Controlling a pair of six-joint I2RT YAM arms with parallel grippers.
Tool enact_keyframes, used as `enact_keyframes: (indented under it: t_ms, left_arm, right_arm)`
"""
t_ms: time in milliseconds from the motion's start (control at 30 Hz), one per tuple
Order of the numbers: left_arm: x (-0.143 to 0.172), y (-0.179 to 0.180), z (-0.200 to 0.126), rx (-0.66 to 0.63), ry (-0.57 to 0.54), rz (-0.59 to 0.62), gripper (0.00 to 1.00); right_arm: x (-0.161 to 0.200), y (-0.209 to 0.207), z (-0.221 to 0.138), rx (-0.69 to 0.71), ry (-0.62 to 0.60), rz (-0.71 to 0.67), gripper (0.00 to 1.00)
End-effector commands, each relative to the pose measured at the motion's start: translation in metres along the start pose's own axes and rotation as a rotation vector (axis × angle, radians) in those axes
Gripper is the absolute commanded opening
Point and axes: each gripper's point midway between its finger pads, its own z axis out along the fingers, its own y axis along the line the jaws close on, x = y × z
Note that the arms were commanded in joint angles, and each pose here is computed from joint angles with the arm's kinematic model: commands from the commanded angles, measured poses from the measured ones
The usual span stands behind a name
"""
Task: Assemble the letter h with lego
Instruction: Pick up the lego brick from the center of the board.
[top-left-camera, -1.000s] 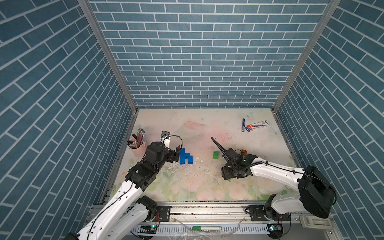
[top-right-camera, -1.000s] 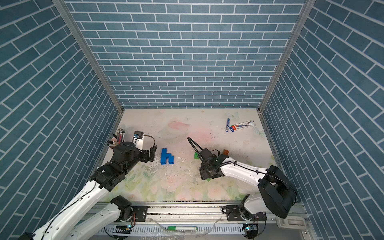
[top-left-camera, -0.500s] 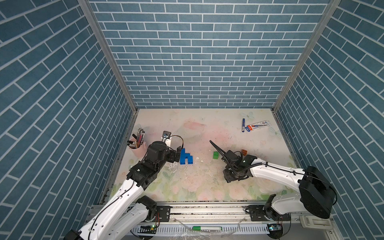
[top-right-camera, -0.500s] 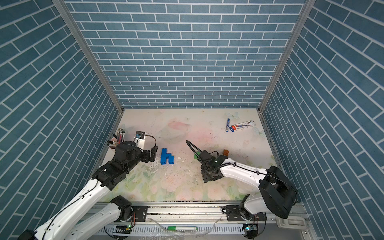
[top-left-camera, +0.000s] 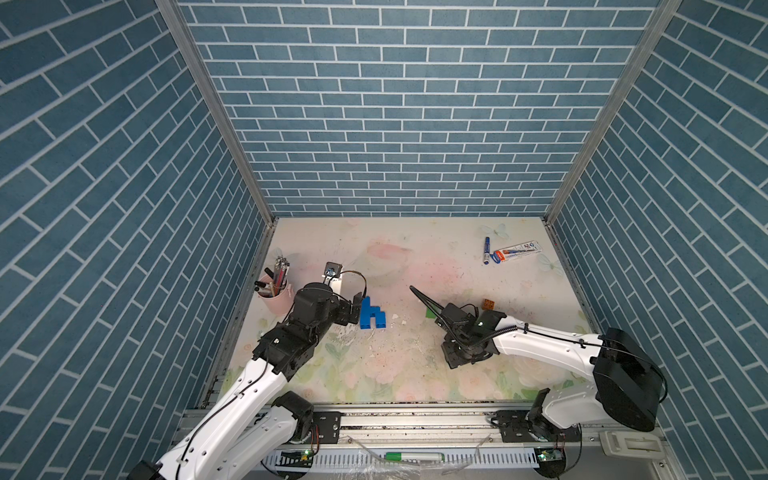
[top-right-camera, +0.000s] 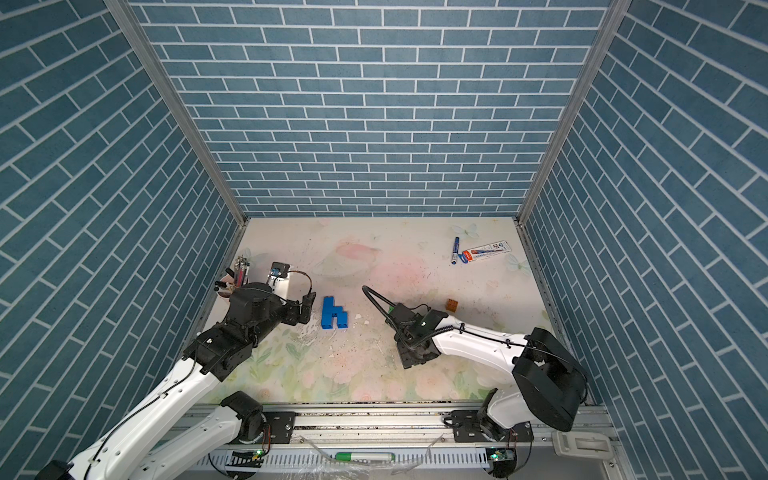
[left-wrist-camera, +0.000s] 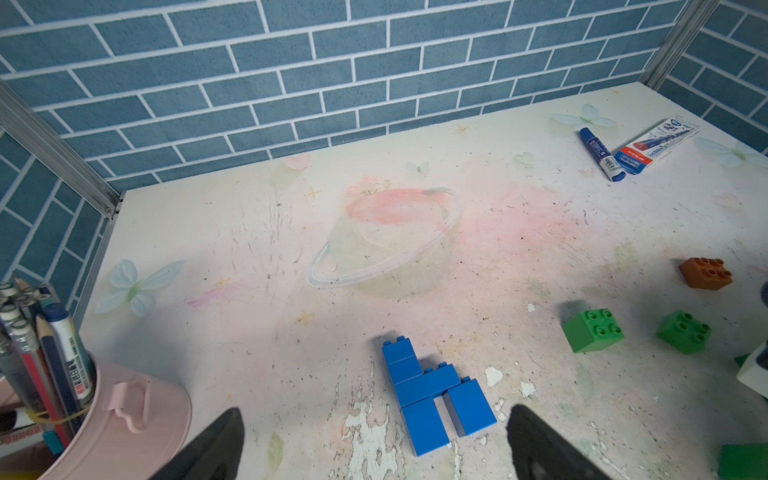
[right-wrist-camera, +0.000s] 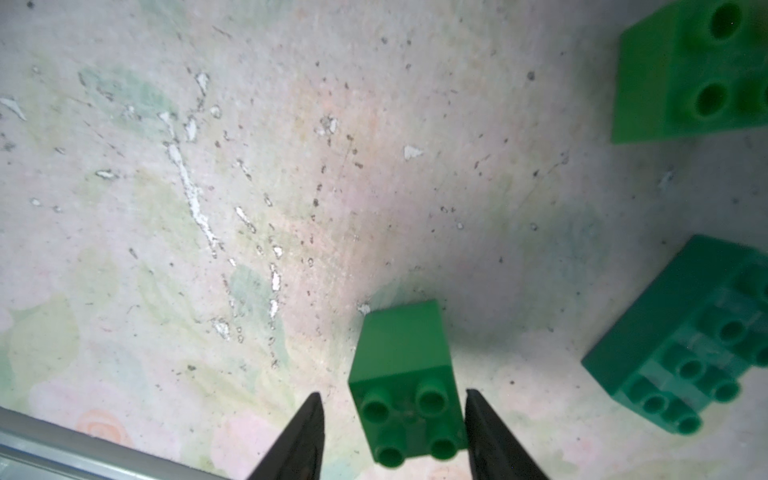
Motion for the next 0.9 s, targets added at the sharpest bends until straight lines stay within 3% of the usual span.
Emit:
enact_keyframes:
  t_ms: [0, 300, 533, 667, 867]
  left_arm:
    - [0.0, 0.001, -0.002, 0.0, -0.012, -0.005, 0.99]
    - [0.0, 0.001, -0.003, 0.004, -0.014, -0.01, 0.99]
    - [0.0, 0.002, -0.004, -0.003, -0.015, -0.01, 0.99]
    - [0.001, 0.001, -0.003, -0.002, -0.009, -0.01, 0.99]
    - [0.001, 0.002, -0.005, -0.006, -0.011, -0.012, 0.99]
  right_arm:
    - [0.001, -0.001, 0.0, 0.026, 0.013, 0.037, 0.52]
    - [-0.008, -0.006, 0.007, 0.08, -0.008, 0.065, 0.34]
    - [-0.016, -0.009, 0.0, 0.104, -0.043, 0.107, 0.0]
    - [-0.037, -0.019, -0.02, 0.128, -0.118, 0.134, 0.0]
    - [-0.072, -0.03, -0.025, 0.089, -0.13, 0.179, 0.0]
